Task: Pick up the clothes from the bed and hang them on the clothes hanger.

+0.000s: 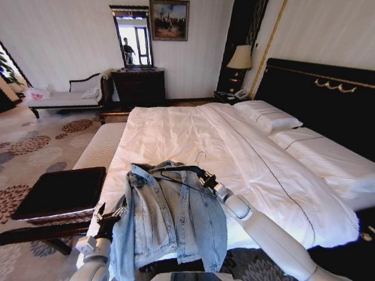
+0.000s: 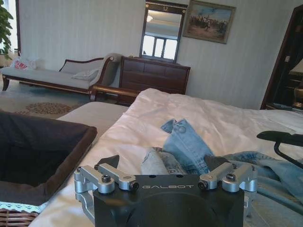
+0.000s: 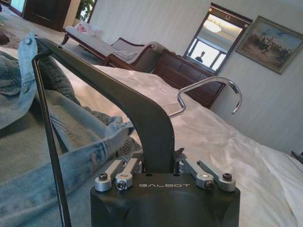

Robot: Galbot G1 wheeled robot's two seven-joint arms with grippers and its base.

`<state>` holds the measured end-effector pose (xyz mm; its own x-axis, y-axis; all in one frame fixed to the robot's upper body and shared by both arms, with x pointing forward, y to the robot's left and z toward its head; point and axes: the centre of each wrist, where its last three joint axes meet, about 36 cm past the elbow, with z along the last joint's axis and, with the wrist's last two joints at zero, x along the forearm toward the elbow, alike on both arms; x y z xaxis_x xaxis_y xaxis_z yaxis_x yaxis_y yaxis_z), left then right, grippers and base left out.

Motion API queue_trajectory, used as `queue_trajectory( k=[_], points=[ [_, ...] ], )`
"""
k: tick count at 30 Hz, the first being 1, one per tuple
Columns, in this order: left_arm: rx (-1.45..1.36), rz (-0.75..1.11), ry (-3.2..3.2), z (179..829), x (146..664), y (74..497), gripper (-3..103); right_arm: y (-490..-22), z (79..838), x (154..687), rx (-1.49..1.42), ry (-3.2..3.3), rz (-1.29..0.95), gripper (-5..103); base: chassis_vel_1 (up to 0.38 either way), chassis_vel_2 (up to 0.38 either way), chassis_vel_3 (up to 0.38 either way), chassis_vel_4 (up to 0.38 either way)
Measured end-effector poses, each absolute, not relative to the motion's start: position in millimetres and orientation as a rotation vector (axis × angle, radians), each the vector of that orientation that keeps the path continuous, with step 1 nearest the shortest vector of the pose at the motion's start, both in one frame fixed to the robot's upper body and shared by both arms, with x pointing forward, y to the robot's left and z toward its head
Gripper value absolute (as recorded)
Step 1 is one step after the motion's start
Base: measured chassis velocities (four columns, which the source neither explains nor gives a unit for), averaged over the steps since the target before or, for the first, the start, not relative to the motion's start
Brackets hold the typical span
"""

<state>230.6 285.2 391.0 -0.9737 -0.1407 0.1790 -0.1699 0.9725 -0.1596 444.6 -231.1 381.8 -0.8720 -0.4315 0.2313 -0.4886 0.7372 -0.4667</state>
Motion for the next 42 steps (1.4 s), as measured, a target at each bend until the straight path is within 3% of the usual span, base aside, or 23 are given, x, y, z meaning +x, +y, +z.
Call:
queue_trajectory(
  k=[30, 42],
  points=[
    [0.184, 0.252, -2.951, 391.6, 254.5, 279.5, 100, -229.6, 381.5, 442.4, 0.715, -2.838, 0.789, 28, -0.016, 0.034, 0.015, -0.035],
    [0.099, 0.297, -2.892, 396.4, 315.6, 288.0, 100, -233.6, 390.4, 449.1, 0.682, -2.860, 0.798, 28, 0.000, 0.000, 0.000, 0.000]
  ],
)
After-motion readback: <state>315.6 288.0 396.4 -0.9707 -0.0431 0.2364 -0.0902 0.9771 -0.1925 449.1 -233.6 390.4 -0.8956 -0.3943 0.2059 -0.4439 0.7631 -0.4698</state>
